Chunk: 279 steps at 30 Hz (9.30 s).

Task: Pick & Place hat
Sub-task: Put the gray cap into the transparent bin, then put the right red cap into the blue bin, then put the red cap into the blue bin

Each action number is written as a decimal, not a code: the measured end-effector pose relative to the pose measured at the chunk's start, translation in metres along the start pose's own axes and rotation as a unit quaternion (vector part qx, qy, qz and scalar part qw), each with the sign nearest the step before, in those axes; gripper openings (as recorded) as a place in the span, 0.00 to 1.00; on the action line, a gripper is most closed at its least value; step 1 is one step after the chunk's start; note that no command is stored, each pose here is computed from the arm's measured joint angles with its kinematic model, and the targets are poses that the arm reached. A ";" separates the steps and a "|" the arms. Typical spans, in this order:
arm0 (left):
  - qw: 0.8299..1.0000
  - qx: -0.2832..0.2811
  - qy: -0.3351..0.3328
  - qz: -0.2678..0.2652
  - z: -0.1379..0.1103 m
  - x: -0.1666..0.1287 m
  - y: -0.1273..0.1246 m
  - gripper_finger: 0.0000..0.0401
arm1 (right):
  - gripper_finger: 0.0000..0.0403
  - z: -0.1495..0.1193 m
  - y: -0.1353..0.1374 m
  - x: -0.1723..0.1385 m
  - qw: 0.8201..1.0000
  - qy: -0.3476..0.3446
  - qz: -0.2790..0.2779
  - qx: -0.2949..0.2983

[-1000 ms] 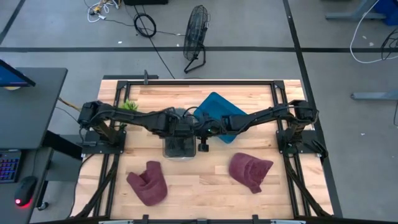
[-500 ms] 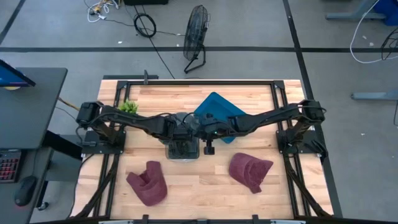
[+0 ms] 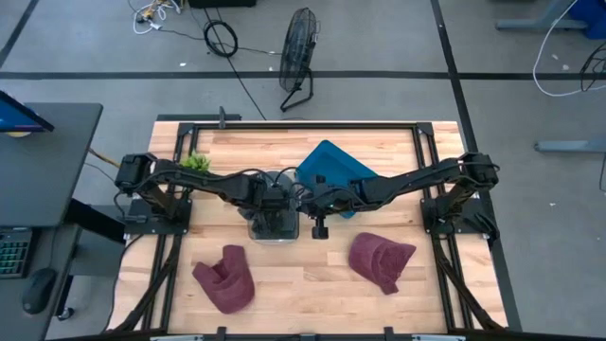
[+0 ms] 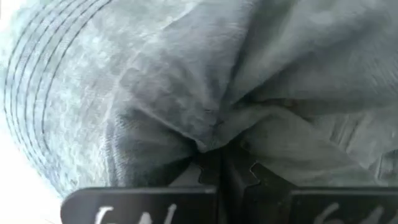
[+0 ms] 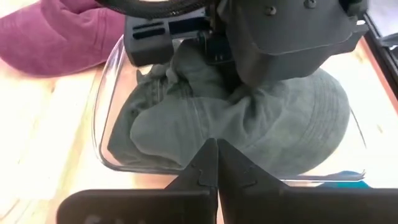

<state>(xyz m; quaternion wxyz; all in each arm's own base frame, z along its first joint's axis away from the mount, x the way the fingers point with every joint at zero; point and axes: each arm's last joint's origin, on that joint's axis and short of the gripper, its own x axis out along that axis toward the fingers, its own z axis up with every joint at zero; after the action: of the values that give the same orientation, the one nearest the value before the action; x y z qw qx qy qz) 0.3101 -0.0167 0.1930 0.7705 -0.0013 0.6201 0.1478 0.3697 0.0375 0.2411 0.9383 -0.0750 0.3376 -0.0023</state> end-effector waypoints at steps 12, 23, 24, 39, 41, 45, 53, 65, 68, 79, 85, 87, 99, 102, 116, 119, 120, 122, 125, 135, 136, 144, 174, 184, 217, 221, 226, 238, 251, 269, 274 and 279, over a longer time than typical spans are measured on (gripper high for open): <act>0.999 0.007 -0.048 -0.023 0.027 -0.088 -0.015 0.03 | 0.00 0.006 0.000 0.000 1.000 -0.028 -0.002 -0.005; 0.991 0.011 -0.078 0.107 0.009 -0.118 -0.037 0.01 | 0.00 0.016 -0.008 0.026 0.991 -0.126 -0.032 -0.013; 0.991 0.000 -0.068 0.112 0.006 -0.119 -0.036 0.01 | 0.00 0.013 -0.010 0.030 0.992 -0.118 -0.034 -0.009; 0.989 -0.057 -0.014 0.137 -0.012 -0.095 -0.035 0.01 | 0.00 -0.034 -0.014 0.088 0.998 -0.007 0.013 0.053; 0.992 -0.058 -0.012 0.113 -0.011 -0.088 -0.036 0.01 | 0.00 -0.035 -0.013 0.088 0.998 -0.004 0.028 0.054; 0.996 -0.046 -0.024 0.075 -0.007 -0.074 -0.039 0.01 | 0.00 -0.032 -0.013 0.087 0.998 -0.018 0.034 0.055; 0.998 -0.058 -0.015 0.026 -0.017 -0.029 -0.037 0.01 | 0.00 -0.025 -0.014 0.080 0.997 -0.041 0.037 0.050; 0.999 -0.023 -0.016 0.020 -0.015 -0.027 -0.038 0.01 | 0.00 0.006 -0.006 0.002 0.999 -0.044 0.013 0.013; 0.998 -0.014 -0.043 0.035 -0.002 -0.055 -0.041 0.01 | 0.00 0.012 -0.006 -0.030 0.999 -0.033 -0.020 -0.004; 0.994 0.009 -0.083 0.063 0.008 -0.122 -0.046 0.01 | 0.00 0.012 0.007 -0.146 0.999 -0.035 -0.022 -0.033; 0.987 0.024 -0.141 0.076 0.005 -0.142 -0.063 0.01 | 0.01 -0.009 0.020 -0.192 0.999 0.009 0.039 0.009; 0.984 0.020 -0.161 0.081 0.002 -0.148 -0.070 0.01 | 0.03 -0.017 0.026 -0.197 0.996 0.043 0.053 0.049; 0.971 -0.023 -0.207 0.117 -0.006 -0.154 -0.080 0.20 | 0.36 -0.057 0.079 -0.182 0.953 0.290 0.078 0.036; 0.970 -0.029 -0.208 0.124 -0.003 -0.153 -0.077 0.28 | 0.43 -0.064 0.095 -0.170 0.942 0.328 0.072 -0.003; 0.970 -0.020 -0.204 0.132 0.000 -0.152 -0.073 0.38 | 0.50 -0.094 0.135 -0.089 0.886 0.449 0.060 -0.095; 0.970 -0.016 -0.203 0.133 0.000 -0.152 -0.073 0.38 | 0.50 -0.099 0.135 -0.076 0.876 0.465 0.058 -0.113; 0.970 -0.013 -0.203 0.134 0.000 -0.152 -0.073 0.38 | 0.50 -0.101 0.134 -0.072 0.874 0.469 0.054 -0.116; 0.970 -0.011 -0.203 0.134 0.000 -0.152 -0.073 0.38 | 0.50 -0.103 0.133 -0.066 0.869 0.477 0.050 -0.119; 0.970 -0.011 -0.203 0.134 0.000 -0.152 -0.073 0.38 | 0.45 -0.105 0.133 -0.060 0.864 0.482 0.064 -0.133; 0.970 -0.011 -0.202 0.134 0.000 -0.151 -0.073 0.38 | 0.04 -0.103 0.127 -0.070 0.859 0.490 0.058 -0.134; 0.970 -0.011 -0.202 0.133 0.000 -0.151 -0.073 0.38 | 0.05 -0.101 0.124 -0.076 0.859 0.493 0.053 -0.126; 0.970 -0.023 -0.204 0.131 0.000 -0.151 -0.073 0.38 | 0.02 -0.077 0.083 -0.137 0.902 0.427 -0.021 -0.062; 0.961 -0.024 -0.228 0.156 0.002 -0.153 -0.072 0.38 | 0.00 -0.092 -0.063 -0.039 0.904 0.322 -0.250 -0.127; 0.961 -0.024 -0.228 0.156 0.002 -0.153 -0.072 0.38 | 0.03 -0.098 -0.064 -0.021 0.899 0.313 -0.245 -0.185; 0.975 -0.219 -0.009 -0.041 -0.075 -0.150 -0.117 0.33 | 0.38 -0.026 0.010 -0.069 0.931 0.260 -0.201 -0.156; 0.961 -0.272 0.027 -0.029 -0.099 -0.134 -0.130 0.33 | 0.38 -0.022 0.020 -0.070 0.938 0.237 -0.194 -0.162; 0.943 -0.327 0.027 -0.052 -0.118 -0.116 -0.147 0.32 | 0.38 -0.020 0.027 -0.070 0.944 0.222 -0.190 -0.153; 0.921 -0.379 0.024 -0.090 -0.136 -0.071 -0.158 0.32 | 0.38 -0.014 0.033 -0.067 0.961 0.189 -0.153 -0.131; 0.961 -0.213 0.051 -0.168 -0.138 -0.071 -0.170 0.03 | 0.38 -0.003 0.037 -0.062 0.981 0.132 -0.093 -0.105; 0.869 0.383 -0.190 -0.248 -0.116 -0.165 -0.197 0.02 | 0.38 0.036 0.064 -0.062 0.962 -0.100 0.152 -0.203; 0.837 0.451 -0.246 -0.188 -0.104 -0.170 -0.193 0.01 | 0.38 0.041 0.067 -0.056 0.959 -0.130 0.172 -0.182; 0.817 0.492 -0.256 -0.159 -0.082 -0.164 -0.180 0.01 | 0.38 0.040 0.073 -0.047 0.945 -0.145 0.231 -0.182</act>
<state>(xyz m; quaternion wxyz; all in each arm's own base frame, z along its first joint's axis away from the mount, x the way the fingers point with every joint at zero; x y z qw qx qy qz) 0.2420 -0.2413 0.2982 0.8121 0.3176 0.3818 -0.3064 0.3557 0.1177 0.2908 0.9222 -0.1640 0.2003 0.2873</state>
